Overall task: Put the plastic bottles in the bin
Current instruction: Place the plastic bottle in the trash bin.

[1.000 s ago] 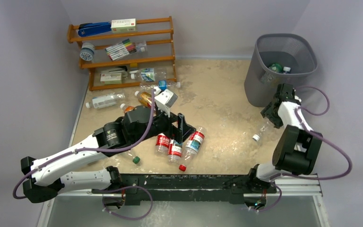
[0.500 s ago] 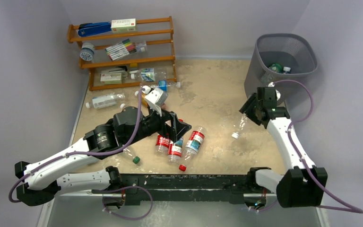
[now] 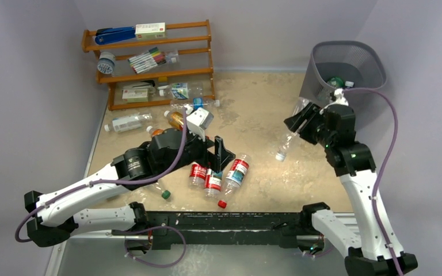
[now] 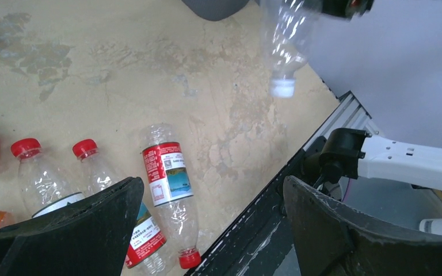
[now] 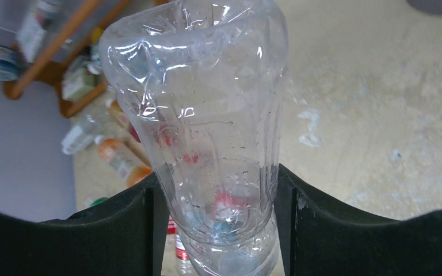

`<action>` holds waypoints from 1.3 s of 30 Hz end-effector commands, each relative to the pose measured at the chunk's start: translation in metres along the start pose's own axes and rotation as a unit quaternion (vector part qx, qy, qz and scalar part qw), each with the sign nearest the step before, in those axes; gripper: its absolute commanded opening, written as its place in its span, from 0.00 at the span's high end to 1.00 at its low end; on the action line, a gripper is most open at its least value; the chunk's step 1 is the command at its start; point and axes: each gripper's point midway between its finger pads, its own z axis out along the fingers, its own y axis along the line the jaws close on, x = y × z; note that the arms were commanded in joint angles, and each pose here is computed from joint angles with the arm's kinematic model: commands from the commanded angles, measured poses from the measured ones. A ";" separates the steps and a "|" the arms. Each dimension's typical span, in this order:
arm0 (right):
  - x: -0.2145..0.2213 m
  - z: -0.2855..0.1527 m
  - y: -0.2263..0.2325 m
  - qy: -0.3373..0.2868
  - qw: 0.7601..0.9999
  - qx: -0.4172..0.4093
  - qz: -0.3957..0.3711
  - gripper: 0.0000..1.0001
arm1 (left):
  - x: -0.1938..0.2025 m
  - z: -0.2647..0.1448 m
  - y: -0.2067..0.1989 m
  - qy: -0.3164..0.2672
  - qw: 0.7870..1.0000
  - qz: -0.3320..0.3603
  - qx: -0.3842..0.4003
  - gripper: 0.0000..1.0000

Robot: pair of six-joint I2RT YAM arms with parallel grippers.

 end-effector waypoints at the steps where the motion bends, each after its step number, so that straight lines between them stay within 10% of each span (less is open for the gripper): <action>1: -0.051 -0.028 0.052 -0.050 0.995 -0.073 -0.046 0.54 | -0.007 0.001 -0.006 0.000 1.000 0.007 0.009 0.08; 12: -0.176 -0.002 0.110 -0.143 0.978 -0.074 -0.130 0.51 | 0.018 0.011 -0.007 0.017 0.999 -0.032 0.023 0.08; 26: -0.379 0.030 0.056 -0.328 0.942 -0.026 -0.074 0.51 | 0.029 0.021 -0.022 0.027 0.994 -0.091 0.056 0.08; 39: -0.361 0.102 -0.012 -0.297 0.949 0.062 -0.082 0.43 | 0.021 0.019 -0.035 0.034 0.993 -0.073 0.083 0.08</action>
